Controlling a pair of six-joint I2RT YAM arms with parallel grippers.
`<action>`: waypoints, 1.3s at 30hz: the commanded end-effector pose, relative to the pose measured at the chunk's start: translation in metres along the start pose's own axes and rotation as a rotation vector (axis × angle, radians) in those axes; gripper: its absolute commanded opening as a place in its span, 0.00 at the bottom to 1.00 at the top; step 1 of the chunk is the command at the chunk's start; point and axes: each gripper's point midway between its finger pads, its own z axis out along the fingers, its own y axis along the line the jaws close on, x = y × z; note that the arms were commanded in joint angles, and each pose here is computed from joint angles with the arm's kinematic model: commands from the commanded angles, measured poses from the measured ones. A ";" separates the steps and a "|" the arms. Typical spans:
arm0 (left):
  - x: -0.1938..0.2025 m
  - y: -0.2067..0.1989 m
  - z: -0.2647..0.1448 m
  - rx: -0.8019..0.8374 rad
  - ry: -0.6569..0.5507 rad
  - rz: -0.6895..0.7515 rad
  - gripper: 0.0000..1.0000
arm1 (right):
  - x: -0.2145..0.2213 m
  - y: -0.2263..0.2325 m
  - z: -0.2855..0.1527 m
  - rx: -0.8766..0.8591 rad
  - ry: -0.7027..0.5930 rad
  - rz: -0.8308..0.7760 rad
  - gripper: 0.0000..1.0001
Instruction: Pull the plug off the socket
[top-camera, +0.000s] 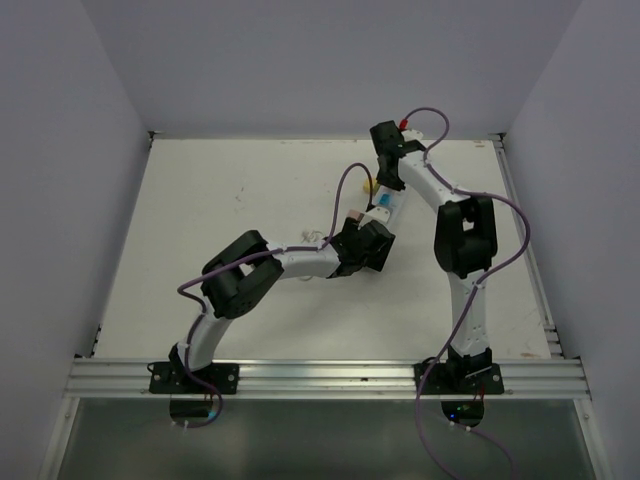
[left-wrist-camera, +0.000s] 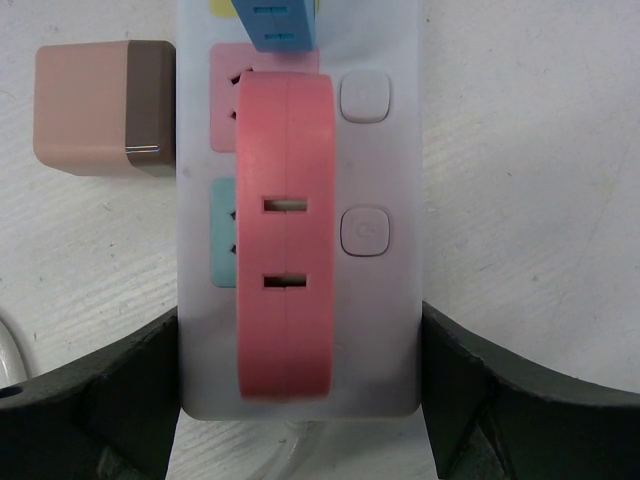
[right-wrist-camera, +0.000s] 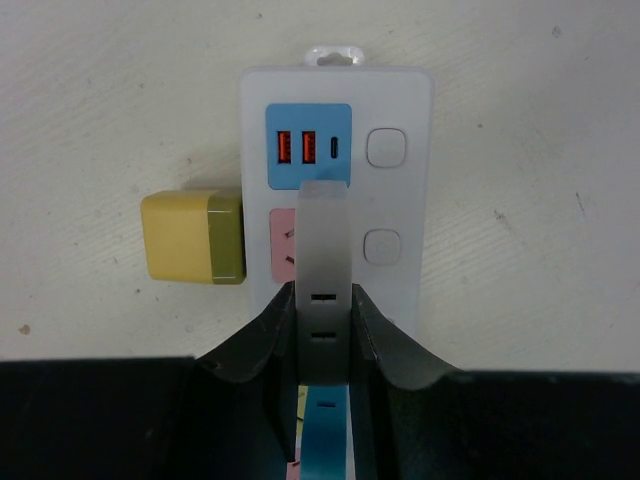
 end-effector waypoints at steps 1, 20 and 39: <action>0.153 0.026 -0.002 -0.015 0.457 0.129 0.00 | 0.014 0.016 -0.047 -0.075 0.040 -0.033 0.00; 0.159 0.024 -0.002 -0.008 0.482 0.133 0.00 | -0.041 0.018 -0.054 -0.101 0.053 0.068 0.00; 0.143 0.073 -0.013 -0.083 0.472 0.051 0.00 | -0.038 -0.053 -0.068 -0.246 -0.036 0.151 0.00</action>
